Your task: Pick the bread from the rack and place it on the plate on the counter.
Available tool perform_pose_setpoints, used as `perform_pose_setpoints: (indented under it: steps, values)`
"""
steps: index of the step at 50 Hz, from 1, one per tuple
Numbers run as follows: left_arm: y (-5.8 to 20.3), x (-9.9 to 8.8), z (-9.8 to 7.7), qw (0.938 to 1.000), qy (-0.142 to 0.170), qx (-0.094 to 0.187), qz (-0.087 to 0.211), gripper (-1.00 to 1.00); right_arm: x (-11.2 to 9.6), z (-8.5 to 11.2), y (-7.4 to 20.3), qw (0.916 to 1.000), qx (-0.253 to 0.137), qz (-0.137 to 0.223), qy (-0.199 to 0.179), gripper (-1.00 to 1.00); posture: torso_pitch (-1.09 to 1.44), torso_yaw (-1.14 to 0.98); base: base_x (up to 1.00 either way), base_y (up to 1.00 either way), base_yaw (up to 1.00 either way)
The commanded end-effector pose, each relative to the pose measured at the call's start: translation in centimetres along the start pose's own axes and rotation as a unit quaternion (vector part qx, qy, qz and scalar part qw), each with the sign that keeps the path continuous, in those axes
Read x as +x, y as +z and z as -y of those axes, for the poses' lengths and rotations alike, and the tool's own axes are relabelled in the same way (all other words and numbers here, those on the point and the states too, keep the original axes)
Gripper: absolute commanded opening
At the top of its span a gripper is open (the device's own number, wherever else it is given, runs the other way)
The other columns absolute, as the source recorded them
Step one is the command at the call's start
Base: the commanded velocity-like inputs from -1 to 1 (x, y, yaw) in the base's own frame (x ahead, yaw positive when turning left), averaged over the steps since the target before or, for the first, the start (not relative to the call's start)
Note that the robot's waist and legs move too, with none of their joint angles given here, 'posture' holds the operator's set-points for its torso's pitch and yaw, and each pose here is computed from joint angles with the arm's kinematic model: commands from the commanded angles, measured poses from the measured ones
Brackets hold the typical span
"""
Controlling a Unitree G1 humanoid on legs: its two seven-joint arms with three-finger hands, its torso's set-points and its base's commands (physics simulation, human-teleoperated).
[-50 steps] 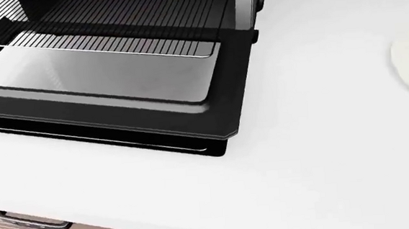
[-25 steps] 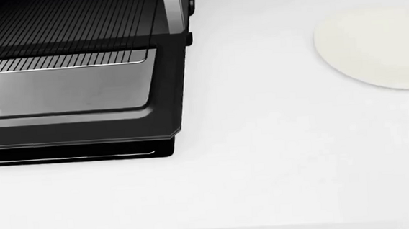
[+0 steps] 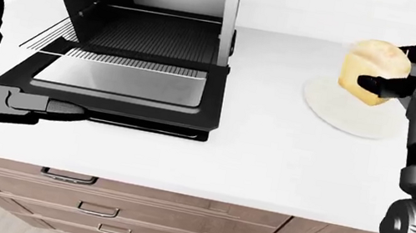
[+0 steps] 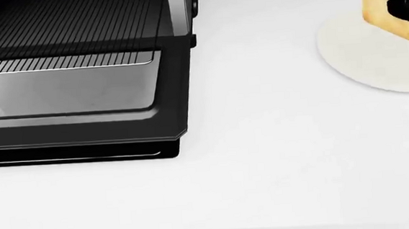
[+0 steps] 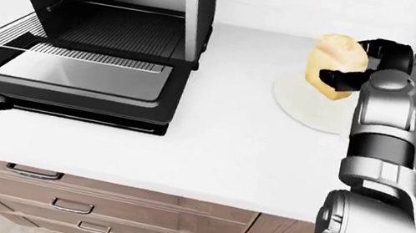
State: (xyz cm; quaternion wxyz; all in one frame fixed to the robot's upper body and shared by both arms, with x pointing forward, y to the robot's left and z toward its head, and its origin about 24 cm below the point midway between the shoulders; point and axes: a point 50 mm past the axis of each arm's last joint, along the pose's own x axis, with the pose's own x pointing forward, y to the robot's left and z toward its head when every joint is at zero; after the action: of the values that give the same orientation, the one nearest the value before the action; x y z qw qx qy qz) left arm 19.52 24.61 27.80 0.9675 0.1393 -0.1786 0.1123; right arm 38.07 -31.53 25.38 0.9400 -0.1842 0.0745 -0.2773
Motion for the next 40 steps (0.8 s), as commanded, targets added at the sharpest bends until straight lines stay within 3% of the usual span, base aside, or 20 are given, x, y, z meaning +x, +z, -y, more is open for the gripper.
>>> perform_pose_setpoints:
  steps: [1, 9, 18, 40]
  values:
    - [1.1, -0.1, -0.3, 0.9994, 0.010, 0.009, 0.032, 1.00, -0.3, 1.3, 2.6, 0.9978, 0.014, 0.058, -0.029, -1.00, 0.00, 0.00, 0.00, 0.00, 0.00]
    - [1.2, 0.0, -0.1, 0.9994, 0.007, 0.010, 0.033, 1.00, 0.5, 1.2, 0.7, 0.9974, 0.000, 0.044, -0.057, -1.00, 0.00, 0.00, 0.00, 0.00, 0.00]
    - [1.0, -0.3, -0.4, 0.9994, 0.010, 0.013, 0.030, 1.00, 0.7, 0.3, 0.5, 0.9951, 0.027, 0.057, -0.076, -1.00, 0.00, 0.00, 0.00, 0.00, 0.00]
    - [1.0, -0.3, -0.5, 0.9995, 0.011, 0.016, 0.026, 1.00, 0.8, -1.4, -0.3, 0.9976, 0.048, 0.041, -0.026, -1.00, 0.00, 0.00, 0.00, 0.00, 0.00]
